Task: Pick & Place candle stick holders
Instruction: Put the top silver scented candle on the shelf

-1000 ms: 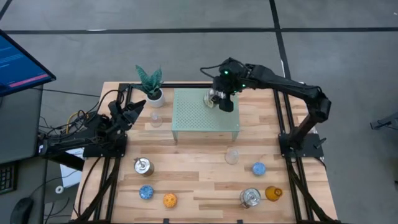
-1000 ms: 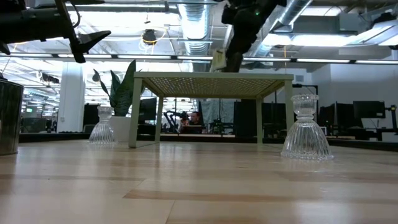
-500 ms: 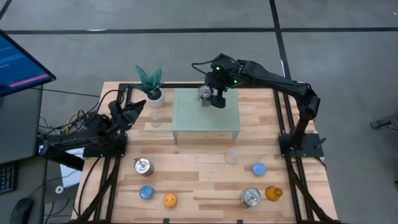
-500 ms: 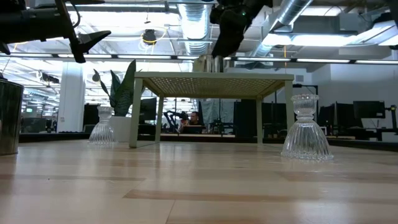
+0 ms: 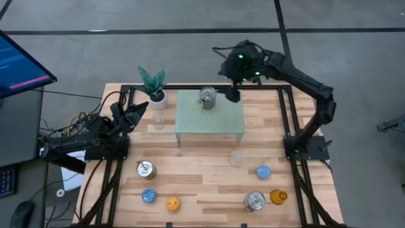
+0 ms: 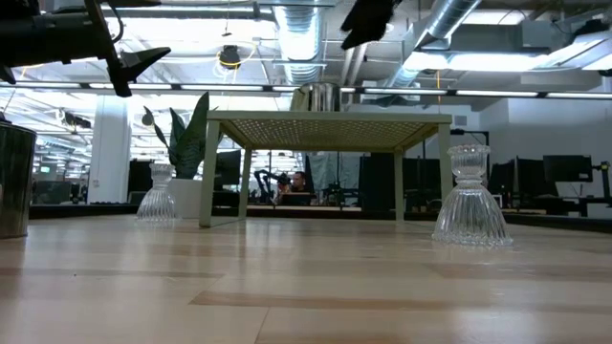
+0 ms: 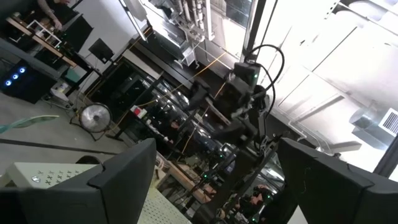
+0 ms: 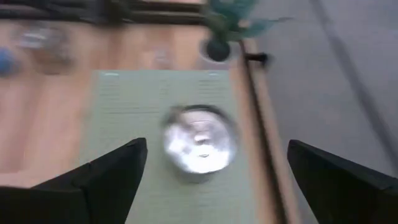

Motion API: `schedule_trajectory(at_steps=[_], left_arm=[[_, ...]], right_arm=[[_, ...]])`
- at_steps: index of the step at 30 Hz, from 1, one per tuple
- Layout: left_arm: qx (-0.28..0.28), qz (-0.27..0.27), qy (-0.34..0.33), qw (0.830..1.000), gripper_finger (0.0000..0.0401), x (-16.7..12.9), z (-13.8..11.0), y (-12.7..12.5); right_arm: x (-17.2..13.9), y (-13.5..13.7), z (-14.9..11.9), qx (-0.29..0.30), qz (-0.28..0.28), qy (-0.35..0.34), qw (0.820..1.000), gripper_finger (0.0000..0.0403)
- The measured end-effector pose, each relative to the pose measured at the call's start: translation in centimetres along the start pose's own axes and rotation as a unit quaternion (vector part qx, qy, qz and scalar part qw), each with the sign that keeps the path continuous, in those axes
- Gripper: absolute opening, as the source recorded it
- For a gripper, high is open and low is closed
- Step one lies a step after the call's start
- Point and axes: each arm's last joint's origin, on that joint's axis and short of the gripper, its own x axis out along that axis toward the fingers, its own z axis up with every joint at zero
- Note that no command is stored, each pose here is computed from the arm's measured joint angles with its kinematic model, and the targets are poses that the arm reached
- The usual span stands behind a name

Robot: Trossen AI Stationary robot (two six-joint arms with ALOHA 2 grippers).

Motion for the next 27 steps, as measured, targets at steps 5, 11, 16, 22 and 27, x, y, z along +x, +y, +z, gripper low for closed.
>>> schedule_trajectory(at_steps=[5, 11, 16, 22, 27], left_arm=[[0.000, 0.000, 0.000, 1.000, 0.0337, 0.0, 0.0, 0.0], [0.000, 0.000, 0.000, 1.000, 0.0337, 0.0, 0.0, 0.0], [0.000, 0.000, 0.000, 1.000, 0.0337, 0.0, 0.0, 0.0], [0.000, 0.000, 0.000, 1.000, 0.0337, 0.0, 0.0, 0.0], [0.000, 0.000, 0.000, 1.000, 0.0337, 0.0, 0.0, 0.0]], right_arm=[[-0.1, -0.6, -4.8, 0.057, 0.058, -0.047, 0.996, 0.0302], [1.9, -0.7, -9.8, 0.100, -0.050, -0.114, 0.987, 0.0140], [5.3, 0.3, -11.8, 0.115, -0.038, -0.108, 0.987, 0.0013], [8.3, 0.9, -11.7, 0.120, -0.027, -0.101, 0.987, 0.0022], [10.1, 1.1, -11.7, 0.126, -0.016, -0.097, 0.987, 0.0002]])
